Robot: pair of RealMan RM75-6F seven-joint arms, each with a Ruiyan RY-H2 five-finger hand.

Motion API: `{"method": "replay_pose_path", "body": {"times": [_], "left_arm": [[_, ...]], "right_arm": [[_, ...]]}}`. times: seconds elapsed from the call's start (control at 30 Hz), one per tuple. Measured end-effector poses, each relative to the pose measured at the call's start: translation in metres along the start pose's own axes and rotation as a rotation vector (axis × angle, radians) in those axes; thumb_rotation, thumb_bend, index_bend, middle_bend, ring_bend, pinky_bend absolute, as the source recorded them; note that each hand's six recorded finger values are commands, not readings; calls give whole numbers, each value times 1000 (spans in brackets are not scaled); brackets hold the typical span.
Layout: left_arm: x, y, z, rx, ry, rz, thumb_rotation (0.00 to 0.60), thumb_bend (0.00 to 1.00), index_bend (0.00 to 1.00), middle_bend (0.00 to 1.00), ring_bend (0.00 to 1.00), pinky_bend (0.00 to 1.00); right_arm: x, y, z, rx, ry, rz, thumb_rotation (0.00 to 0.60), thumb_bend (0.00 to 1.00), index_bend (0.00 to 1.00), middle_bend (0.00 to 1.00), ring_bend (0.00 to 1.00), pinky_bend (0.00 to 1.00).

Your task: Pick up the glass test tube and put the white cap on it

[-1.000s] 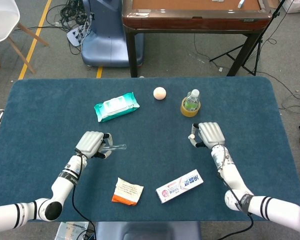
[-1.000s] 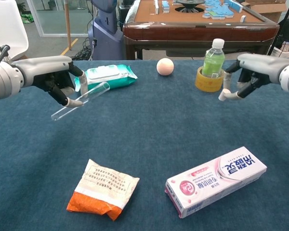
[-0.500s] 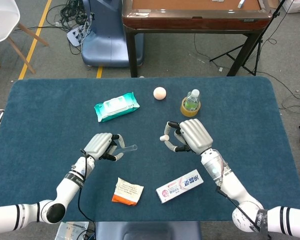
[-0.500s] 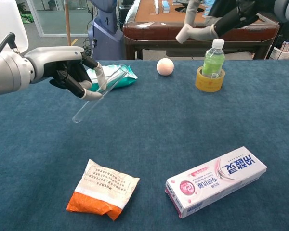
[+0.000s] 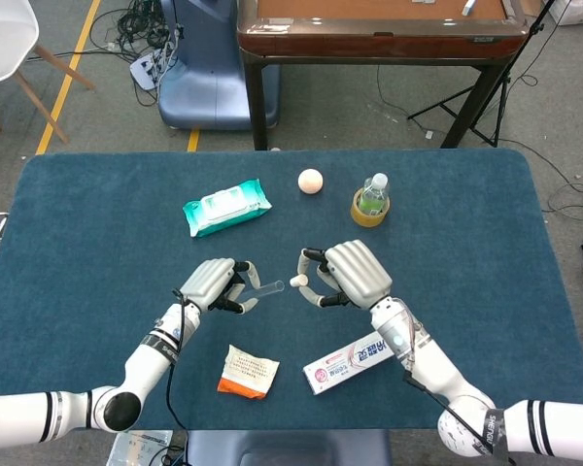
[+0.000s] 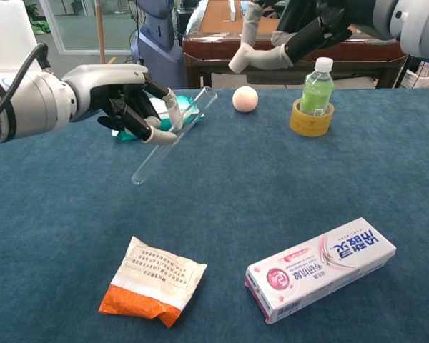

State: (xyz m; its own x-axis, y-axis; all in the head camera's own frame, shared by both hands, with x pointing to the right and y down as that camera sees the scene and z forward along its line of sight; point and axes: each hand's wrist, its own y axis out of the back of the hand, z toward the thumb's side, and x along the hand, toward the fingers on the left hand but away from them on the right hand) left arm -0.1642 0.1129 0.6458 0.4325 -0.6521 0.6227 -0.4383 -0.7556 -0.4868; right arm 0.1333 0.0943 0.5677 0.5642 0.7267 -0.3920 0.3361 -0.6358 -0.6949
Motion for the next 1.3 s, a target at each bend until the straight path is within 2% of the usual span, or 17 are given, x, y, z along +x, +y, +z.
{"method": "replay_pose_path", "body": {"times": [0.43, 1.3], "left_arm": [[4, -5, 15, -18, -21, -15, 600, 321, 560, 915, 956, 1000], [7, -1, 18, -5, -17, -10, 600, 321, 560, 915, 956, 1000]], "right_arm": [[-5, -11, 1, 9, -16, 30, 600, 388, 575, 971, 1000, 1000], [-11, -22, 1, 20, -29, 58, 600, 388, 575, 971, 1000, 1000]]}}
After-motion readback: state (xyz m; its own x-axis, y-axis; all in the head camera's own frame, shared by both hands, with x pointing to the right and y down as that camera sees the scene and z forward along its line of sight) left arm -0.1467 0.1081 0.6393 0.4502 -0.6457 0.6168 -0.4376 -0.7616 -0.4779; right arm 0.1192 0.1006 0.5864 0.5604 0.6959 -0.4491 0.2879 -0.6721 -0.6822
